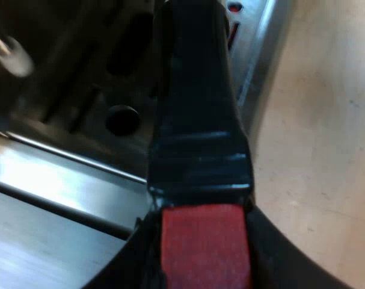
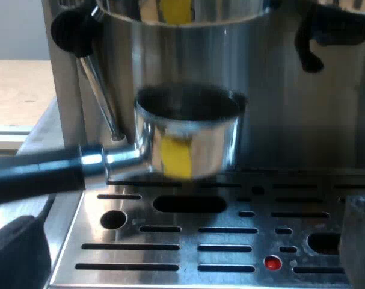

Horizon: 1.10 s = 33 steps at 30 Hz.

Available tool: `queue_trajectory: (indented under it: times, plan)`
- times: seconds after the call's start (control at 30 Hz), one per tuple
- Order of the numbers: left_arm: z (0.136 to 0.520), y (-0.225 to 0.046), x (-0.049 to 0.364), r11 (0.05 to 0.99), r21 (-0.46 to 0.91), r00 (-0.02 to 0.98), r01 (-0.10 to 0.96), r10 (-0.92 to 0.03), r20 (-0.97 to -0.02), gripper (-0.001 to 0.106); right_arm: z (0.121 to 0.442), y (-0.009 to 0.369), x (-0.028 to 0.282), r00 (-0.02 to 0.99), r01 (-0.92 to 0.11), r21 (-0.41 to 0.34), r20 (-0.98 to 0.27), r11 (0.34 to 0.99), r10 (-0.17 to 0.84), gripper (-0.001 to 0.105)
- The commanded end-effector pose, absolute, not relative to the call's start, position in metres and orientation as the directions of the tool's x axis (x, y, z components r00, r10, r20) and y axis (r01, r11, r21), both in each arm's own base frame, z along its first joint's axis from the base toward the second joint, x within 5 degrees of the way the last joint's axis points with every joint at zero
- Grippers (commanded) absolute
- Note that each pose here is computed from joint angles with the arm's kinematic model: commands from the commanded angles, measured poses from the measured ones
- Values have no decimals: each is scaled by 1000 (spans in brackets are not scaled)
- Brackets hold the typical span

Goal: Put the handle in the coffee machine

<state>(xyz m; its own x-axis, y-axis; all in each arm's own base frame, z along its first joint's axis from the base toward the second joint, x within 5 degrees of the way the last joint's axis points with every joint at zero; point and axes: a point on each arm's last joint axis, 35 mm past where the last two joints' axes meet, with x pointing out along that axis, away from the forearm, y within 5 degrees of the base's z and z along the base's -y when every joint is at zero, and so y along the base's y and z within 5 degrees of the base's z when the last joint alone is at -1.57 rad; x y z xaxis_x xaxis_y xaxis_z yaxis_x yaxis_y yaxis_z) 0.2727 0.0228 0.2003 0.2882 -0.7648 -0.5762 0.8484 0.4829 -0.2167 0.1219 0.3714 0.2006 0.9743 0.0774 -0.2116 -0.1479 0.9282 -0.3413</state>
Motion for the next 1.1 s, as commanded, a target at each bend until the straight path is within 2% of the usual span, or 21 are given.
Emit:
queue_trajectory:
  times: [0.03,1.1]
  plan:
    - [212,22,278,451,-184,305,873,-800,-516,0,200,372,125,976,-138,-340,-208,930,69,104]
    - [232,23,294,449,-102,357,888,-811,-464,0,200,372,125,976,-136,-340,-207,930,67,104]
